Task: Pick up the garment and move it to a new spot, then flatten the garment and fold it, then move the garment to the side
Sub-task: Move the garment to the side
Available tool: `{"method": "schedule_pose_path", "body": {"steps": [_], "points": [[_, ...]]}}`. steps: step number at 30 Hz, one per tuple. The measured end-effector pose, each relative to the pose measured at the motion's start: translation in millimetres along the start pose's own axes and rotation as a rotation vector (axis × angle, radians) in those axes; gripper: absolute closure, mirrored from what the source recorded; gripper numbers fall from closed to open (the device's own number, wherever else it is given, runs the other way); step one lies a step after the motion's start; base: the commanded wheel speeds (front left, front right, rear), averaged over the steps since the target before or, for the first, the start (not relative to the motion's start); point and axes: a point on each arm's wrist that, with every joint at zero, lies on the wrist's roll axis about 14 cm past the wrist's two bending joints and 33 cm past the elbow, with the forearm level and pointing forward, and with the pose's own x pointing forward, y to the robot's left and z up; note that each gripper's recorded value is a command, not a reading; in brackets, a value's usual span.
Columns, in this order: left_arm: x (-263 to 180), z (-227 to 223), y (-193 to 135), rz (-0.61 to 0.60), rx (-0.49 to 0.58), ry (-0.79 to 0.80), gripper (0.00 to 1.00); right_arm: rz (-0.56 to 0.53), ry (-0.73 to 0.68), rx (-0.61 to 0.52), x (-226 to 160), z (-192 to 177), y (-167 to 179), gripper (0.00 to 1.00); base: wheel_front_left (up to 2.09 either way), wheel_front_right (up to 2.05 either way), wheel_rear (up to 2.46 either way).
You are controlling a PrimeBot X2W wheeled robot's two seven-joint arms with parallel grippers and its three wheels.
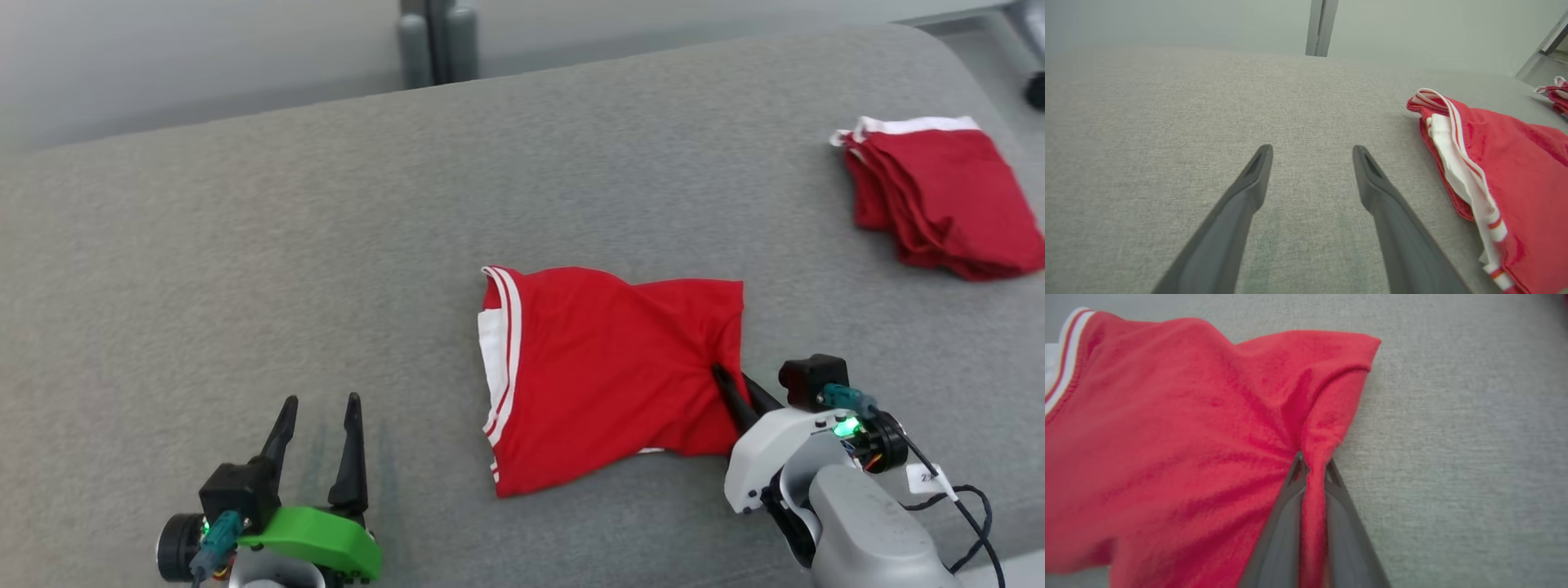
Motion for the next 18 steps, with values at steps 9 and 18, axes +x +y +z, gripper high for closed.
{"method": "schedule_pose_path", "body": {"steps": [9,18], "points": [[30.8,-13.6,-96.4,-0.299,0.004,0.044,0.0,-0.263,-0.043,0.071,-67.3,-6.1,-83.5,1.0,0.0,0.0,0.0],[40.5,-29.2,-144.8,-0.446,0.008,0.087,0.0,-0.436,-0.077,0.102,-114.7,-8.0,-131.0,1.0,0.0,0.0,0.0]]}}
